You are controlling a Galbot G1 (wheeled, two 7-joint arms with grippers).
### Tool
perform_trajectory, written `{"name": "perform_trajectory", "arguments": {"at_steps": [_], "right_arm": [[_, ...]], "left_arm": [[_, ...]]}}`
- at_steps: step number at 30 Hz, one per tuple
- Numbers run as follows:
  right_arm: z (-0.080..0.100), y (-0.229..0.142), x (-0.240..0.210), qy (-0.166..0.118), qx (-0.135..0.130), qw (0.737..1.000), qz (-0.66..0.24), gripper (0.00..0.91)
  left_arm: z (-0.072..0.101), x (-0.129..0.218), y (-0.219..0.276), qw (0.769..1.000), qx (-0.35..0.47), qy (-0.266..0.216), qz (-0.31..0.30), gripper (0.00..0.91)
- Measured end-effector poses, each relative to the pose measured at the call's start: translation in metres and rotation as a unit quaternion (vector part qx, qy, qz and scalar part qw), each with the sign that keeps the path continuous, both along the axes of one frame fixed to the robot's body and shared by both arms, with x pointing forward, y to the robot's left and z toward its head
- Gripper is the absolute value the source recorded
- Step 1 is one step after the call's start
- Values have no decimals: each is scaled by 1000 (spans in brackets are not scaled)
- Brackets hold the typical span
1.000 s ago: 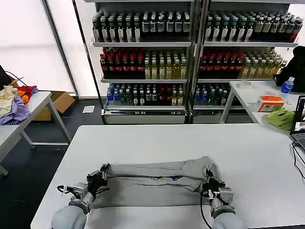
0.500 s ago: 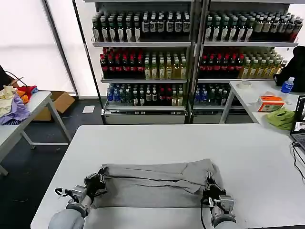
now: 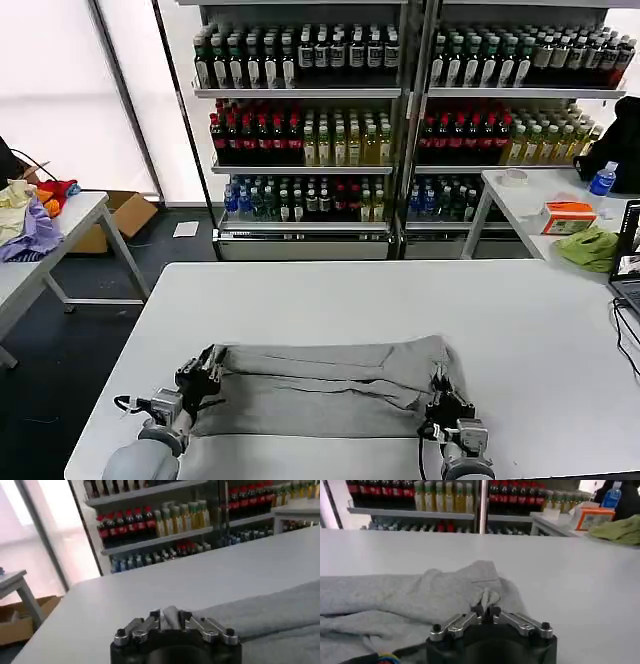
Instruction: Fold and organize the clothes.
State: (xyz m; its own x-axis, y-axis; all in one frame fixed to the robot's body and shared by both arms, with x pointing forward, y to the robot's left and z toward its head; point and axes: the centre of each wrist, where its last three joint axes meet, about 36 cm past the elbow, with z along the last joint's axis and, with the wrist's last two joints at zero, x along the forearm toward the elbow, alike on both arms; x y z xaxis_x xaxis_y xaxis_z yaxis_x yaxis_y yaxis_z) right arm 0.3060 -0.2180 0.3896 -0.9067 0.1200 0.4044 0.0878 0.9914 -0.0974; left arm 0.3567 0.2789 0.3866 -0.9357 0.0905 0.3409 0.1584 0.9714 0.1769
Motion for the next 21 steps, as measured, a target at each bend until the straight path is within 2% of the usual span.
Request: {"name": "perform_trajectory", "arguments": {"at_steps": [4,10,21], "right_arm": [[24,-4,-3,-30,-2,1000,-8,907],[58,-12,-3,-74,-4,997,-18,907],[79,-14,-3,-106,-4,994,-26,907]], "left_arm": [[8,-3,-1,1000,-3,-8,14,907],[9,-7,-4,999,-14,-5,38,907],[-7,-15,-16,996,-57,26,66,907]]}}
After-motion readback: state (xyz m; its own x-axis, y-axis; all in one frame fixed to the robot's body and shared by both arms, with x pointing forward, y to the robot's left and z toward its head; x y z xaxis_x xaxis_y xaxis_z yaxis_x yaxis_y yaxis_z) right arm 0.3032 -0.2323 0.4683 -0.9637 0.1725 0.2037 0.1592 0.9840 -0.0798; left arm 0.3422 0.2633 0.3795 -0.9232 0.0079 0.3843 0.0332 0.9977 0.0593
